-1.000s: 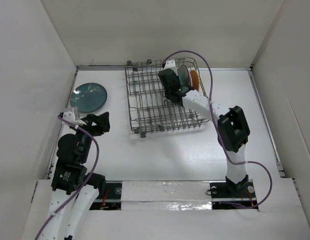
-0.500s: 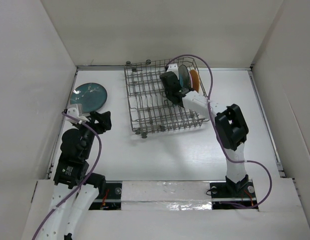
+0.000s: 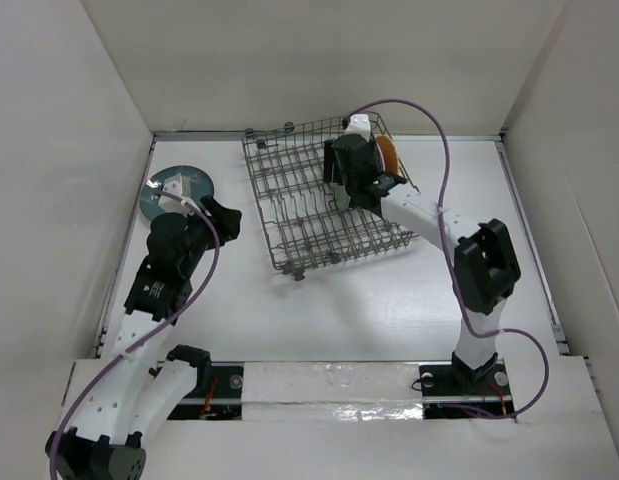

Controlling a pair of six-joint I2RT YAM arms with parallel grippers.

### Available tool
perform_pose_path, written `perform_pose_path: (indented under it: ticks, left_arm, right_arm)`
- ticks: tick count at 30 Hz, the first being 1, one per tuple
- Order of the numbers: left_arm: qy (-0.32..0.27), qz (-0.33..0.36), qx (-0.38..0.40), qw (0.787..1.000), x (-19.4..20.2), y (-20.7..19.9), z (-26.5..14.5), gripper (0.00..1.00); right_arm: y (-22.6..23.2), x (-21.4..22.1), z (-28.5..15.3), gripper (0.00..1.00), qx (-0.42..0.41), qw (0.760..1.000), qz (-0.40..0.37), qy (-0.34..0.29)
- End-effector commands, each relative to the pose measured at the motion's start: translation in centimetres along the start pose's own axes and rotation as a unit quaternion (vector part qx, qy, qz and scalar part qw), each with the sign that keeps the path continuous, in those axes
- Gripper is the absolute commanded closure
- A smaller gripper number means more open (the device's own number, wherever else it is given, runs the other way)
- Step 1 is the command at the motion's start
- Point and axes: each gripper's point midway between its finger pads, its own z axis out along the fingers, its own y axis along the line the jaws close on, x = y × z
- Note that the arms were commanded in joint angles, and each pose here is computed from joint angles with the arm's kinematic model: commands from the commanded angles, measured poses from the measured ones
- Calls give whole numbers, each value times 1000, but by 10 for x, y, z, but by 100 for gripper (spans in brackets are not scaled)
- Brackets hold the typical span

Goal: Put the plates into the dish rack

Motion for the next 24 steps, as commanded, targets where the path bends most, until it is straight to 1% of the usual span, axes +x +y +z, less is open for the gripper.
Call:
perform_pose_path:
  ticks: [1,2,3,4,5,6,7,9,10,11,12,13,14,15,16,17,18,19,20,21,22,23,24]
  left_arm:
    - [-26,-47,38,998,-25,-26,12,52]
    - [-25,-55,39,997,-25,-27,12,56]
    - [-17,-64,35,997,-20,-26,21,66]
    - [-13,-84,33,996,-18,-26,26,74]
    - [-7,-94,28,995,-13,-24,34,84]
    - [-9,-107,24,994,-13,-24,39,98]
    - [-11,-127,22,992,-12,-23,43,100]
    - [-20,-146,-7,989,-12,-13,55,100]
    - [-24,-154,-16,988,-12,-10,58,100]
    - [-39,-167,-36,984,-16,-3,61,100]
    - [-45,-174,-51,982,-16,3,65,100]
    - [-58,-187,-74,978,-22,16,67,100]
    - [-61,-208,-85,973,-21,24,71,93]
    - [-64,-222,-94,968,-22,33,74,83]
    - [-70,-237,-102,964,-23,42,76,77]
    - [-76,-255,-119,957,-22,64,77,68]
    - [-86,-278,-120,949,-25,74,83,55]
    - [-88,-292,-130,943,-24,88,86,52]
    - [-95,-305,-143,936,-32,110,86,50]
    - [-82,-312,-173,931,-23,129,95,48]
    - [-81,-308,-194,928,-23,143,96,41]
    - [-86,-305,-209,925,-28,154,99,39]
    - [-78,-310,-242,916,-20,177,101,35]
  right_arm:
    - [11,-65,-39,26,-39,995,48,-81]
    - [10,-68,-43,26,-42,994,50,-84]
    - [8,-80,-54,23,-50,992,57,-97]
    - [8,-77,-59,21,-58,992,57,-95]
    - [8,-79,-64,20,-65,991,59,-98]
    - [8,-83,-70,20,-73,990,62,-103]
    - [4,-86,-81,20,-80,989,65,-108]
    - [3,-86,-96,19,-92,987,68,-114]
    - [9,-92,-107,20,-113,983,75,-126]
    - [3,-89,-121,28,-123,980,82,-130]
    - [8,-92,-132,40,-142,976,90,-141]
    - [19,-87,-145,59,-177,970,94,-141]
    - [18,-76,-160,90,-196,965,106,-137]
    - [23,-79,-171,97,-219,957,118,-151]
    - [34,-73,-184,100,-249,950,119,-149]
    - [35,-71,-191,100,-258,946,126,-150]
    - [35,-69,-197,100,-264,944,127,-153]
    - [33,-69,-198,98,-262,944,126,-154]
    - [32,-68,-199,93,-260,945,125,-151]
    - [30,-63,-199,90,-257,948,121,-142]
    - [28,-61,-200,86,-255,949,119,-140]
    - [27,-58,-201,79,-257,949,117,-138]
    - [25,-56,-204,76,-259,949,118,-139]
